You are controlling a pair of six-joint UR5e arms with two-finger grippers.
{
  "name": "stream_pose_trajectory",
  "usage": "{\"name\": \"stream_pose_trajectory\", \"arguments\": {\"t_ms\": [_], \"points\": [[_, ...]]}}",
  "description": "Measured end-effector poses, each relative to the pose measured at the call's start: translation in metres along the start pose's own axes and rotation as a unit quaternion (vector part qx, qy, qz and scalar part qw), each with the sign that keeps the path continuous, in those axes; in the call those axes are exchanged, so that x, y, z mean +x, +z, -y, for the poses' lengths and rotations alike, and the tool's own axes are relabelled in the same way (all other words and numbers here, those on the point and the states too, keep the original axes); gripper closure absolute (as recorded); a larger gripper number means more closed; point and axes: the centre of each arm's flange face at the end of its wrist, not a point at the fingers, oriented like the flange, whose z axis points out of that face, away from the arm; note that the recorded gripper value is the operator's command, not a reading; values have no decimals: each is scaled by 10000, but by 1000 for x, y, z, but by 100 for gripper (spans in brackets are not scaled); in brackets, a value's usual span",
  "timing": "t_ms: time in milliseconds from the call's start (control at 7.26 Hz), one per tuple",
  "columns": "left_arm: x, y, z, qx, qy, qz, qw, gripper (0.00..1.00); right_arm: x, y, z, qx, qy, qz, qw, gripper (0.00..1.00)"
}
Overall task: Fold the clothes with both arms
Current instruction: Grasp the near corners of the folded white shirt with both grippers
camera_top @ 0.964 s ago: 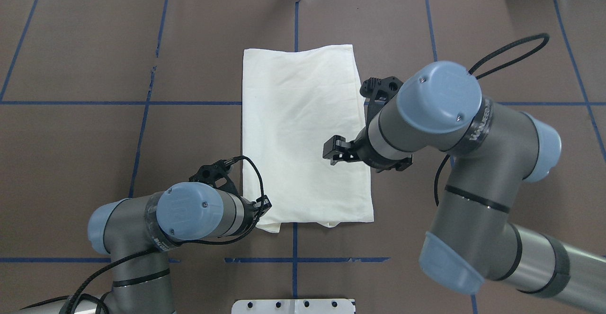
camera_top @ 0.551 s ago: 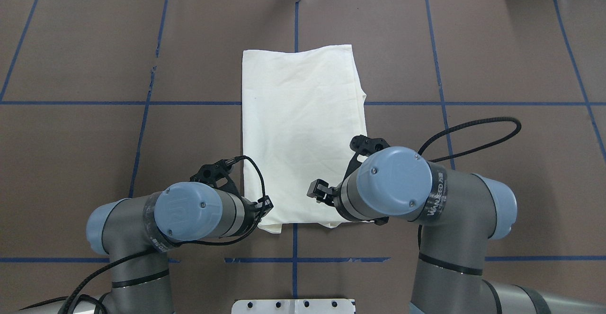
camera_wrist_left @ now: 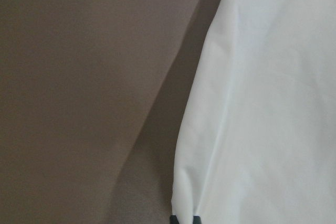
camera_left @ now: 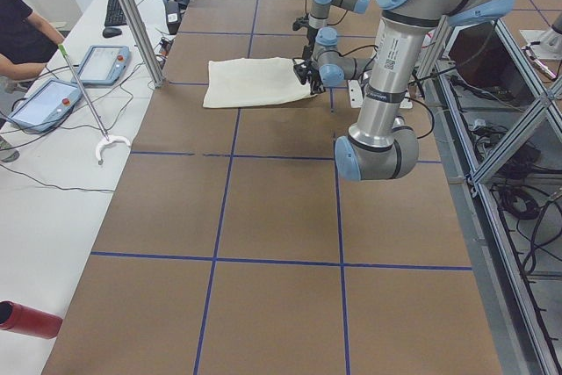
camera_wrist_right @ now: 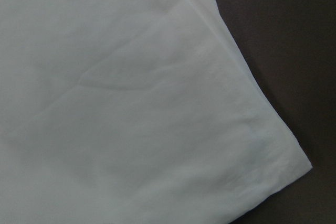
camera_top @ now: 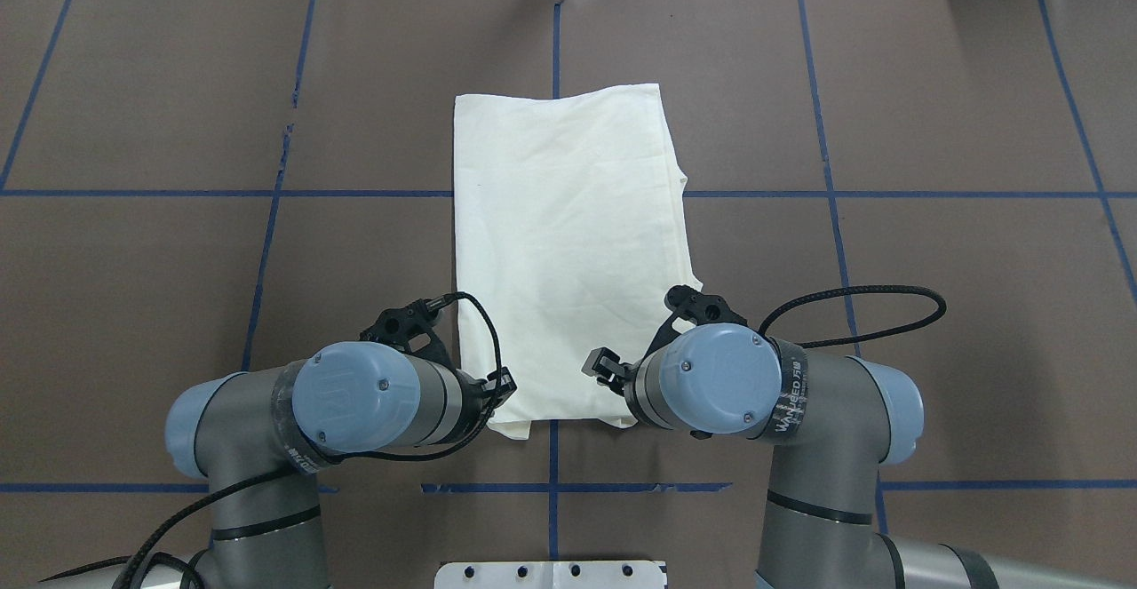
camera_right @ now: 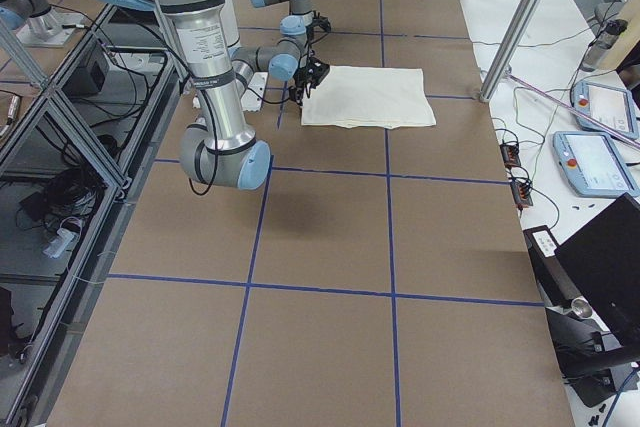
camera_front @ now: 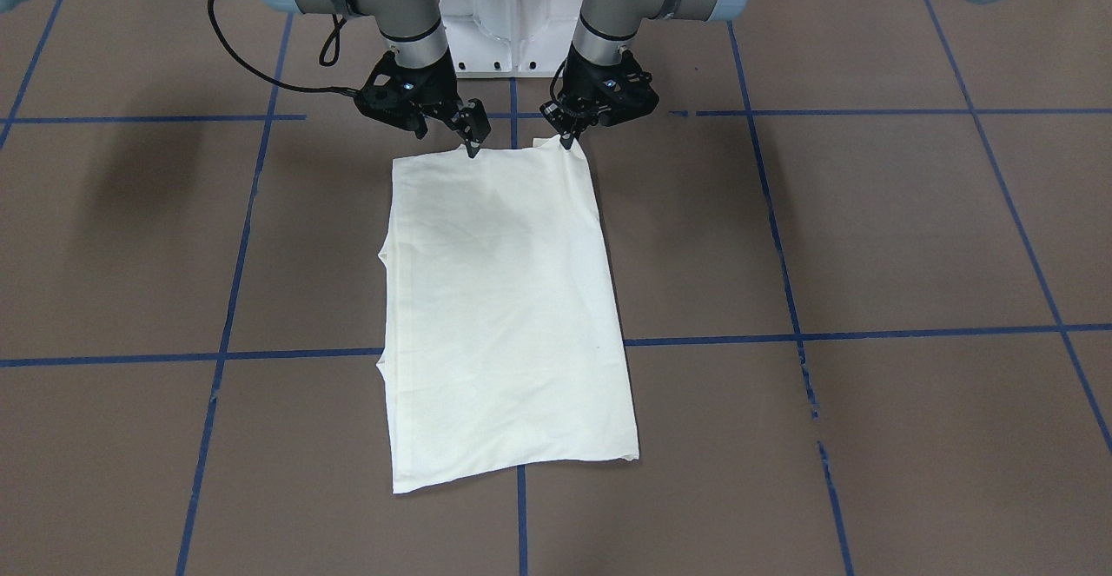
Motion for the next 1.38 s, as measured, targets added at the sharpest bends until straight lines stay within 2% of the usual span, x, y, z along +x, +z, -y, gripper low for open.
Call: {"name": "stream_pose_trajectory", "arguments": {"t_ms": [413,1101,1239,1377], "points": [[1,1,0,2,2,-5,10000,100,7,28,8,111,50,-262,9996,0],[1,3,-1,6,6,9,10000,100,12,45,11,168,70,-428,9989,2],[1,3,-1,7,6,11,10000,100,12,46,11,168,71,-435,9989,26],[0,3,-1,8,5,14,10000,100,12,46,12,168,88,-439,9989,57]]}}
